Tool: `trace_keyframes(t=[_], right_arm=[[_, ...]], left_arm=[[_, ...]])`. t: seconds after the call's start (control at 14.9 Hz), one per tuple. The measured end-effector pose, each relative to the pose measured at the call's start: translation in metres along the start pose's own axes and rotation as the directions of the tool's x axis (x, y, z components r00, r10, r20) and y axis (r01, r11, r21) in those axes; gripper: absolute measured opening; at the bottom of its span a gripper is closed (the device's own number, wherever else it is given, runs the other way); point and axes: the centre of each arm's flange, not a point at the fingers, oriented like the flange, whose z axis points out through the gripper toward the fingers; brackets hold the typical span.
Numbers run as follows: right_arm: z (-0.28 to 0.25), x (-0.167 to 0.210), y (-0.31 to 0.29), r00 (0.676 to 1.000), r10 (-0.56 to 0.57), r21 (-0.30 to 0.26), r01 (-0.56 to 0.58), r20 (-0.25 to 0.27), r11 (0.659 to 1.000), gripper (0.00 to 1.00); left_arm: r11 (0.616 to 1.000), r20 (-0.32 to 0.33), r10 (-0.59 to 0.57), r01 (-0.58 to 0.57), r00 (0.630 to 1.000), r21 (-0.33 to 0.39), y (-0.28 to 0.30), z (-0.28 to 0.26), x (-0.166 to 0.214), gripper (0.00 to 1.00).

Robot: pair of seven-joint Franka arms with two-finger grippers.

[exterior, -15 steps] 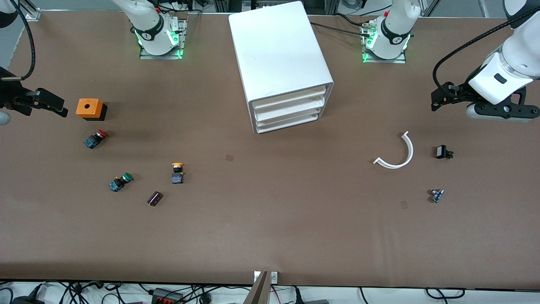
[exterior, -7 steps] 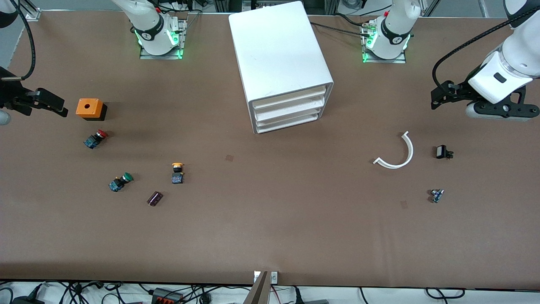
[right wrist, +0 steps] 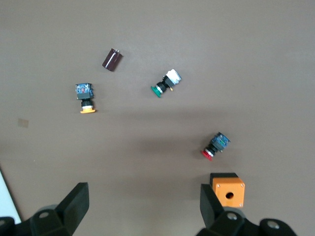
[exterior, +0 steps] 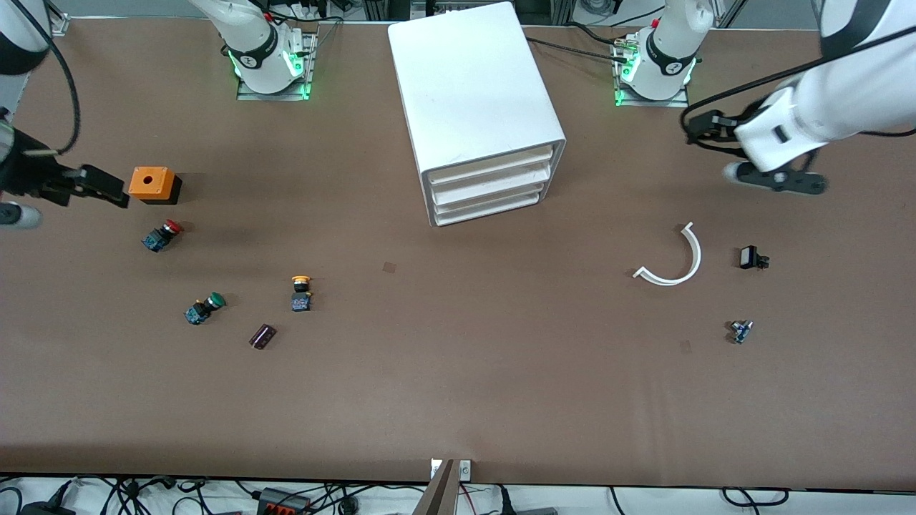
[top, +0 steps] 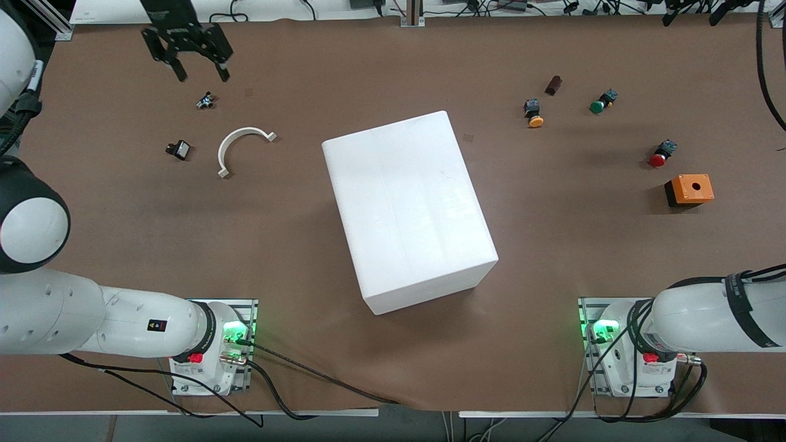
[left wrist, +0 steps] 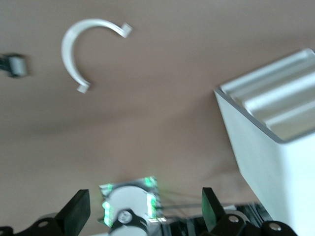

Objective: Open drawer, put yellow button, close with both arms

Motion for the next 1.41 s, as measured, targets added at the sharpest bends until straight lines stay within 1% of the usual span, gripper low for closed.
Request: trace_keyframes(t=[0.13, 0.2, 0.34, 0.4, 0.47, 0.54, 0.67, 0.81, 0.94, 1.01, 1.08, 1.21, 1.35, 1.41], right_arm=[[0.022, 0.014, -0.016, 1.0, -0.027, -0.002, 0.027, 0.002, 1.0, 1.0], [0.034, 0.022, -0.027, 0.999, -0.044, -0.003, 0.044, 0.002, 0.999, 1.0], [0.055, 0.032, -0.049, 0.997, -0.078, -0.005, 0.078, 0.007, 0.997, 1.0], [0.065, 0.037, -0.061, 0.995, -0.096, -0.007, 0.096, 0.009, 0.995, 1.0], [0.076, 0.041, -0.072, 0.994, -0.113, -0.008, 0.113, 0.009, 0.994, 1.0], [0.086, 0.045, -0.083, 0.992, -0.13, -0.009, 0.13, 0.008, 0.992, 1.0], [0.11, 0.054, -0.106, 0.987, -0.158, -0.011, 0.158, 0.004, 0.987, 1.0], [0.137, 0.064, -0.13, 0.987, -0.161, -0.014, 0.161, -0.015, 0.987, 1.0], [0.163, 0.071, -0.149, 0.987, -0.162, -0.016, 0.161, -0.025, 0.987, 1.0], [0.176, 0.073, -0.154, 0.987, -0.162, -0.017, 0.161, -0.022, 0.987, 1.0], [0.189, 0.076, -0.156, 0.987, -0.162, -0.018, 0.162, -0.015, 0.987, 1.0], [0.218, 0.08, -0.157, 0.987, -0.163, -0.02, 0.163, 0.006, 0.986, 1.0], [0.248, 0.083, -0.158, 0.986, -0.164, -0.022, 0.165, 0.027, 0.986, 1.0], [0.26, 0.083, -0.16, 0.985, -0.167, -0.023, 0.168, 0.04, 0.986, 1.0]], left_arm=[[0.994, 0.064, 0.039, -0.032, 0.997, -0.105, 0.018, 0.024, 0.02, 1.0], [0.983, 0.082, 0.07, -0.055, 0.994, -0.177, 0.025, 0.035, 0.031, 1.0], [0.941, 0.074, 0.155, -0.124, 0.985, -0.314, 0.034, 0.052, 0.054, 1.0], [0.908, 0.055, 0.206, -0.17, 0.977, -0.383, 0.037, 0.061, 0.065, 1.0], [0.868, 0.022, 0.256, -0.219, 0.967, -0.446, 0.039, 0.07, 0.077, 1.0], [0.825, -0.018, 0.301, -0.27, 0.953, -0.497, 0.042, 0.08, 0.09, 1.0], [0.737, -0.092, 0.368, -0.351, 0.925, -0.578, 0.048, 0.104, 0.113, 1.0], [0.676, -0.153, 0.393, -0.397, 0.907, -0.621, 0.058, 0.136, 0.134, 1.0], [0.613, -0.221, 0.397, -0.437, 0.891, -0.658, 0.068, 0.168, 0.145, 1.0], [0.582, -0.242, 0.395, -0.445, 0.886, -0.68, 0.073, 0.185, 0.145, 1.0], [0.56, -0.249, 0.398, -0.449, 0.883, -0.696, 0.078, 0.201, 0.143, 1.0], [0.531, -0.246, 0.413, -0.451, 0.877, -0.717, 0.084, 0.227, 0.136, 1.0], [0.508, -0.25, 0.431, -0.462, 0.867, -0.727, 0.089, 0.24, 0.131, 0.97], [0.497, -0.256, 0.444, -0.473, 0.859, -0.728, 0.093, 0.244, 0.129, 0.86]])
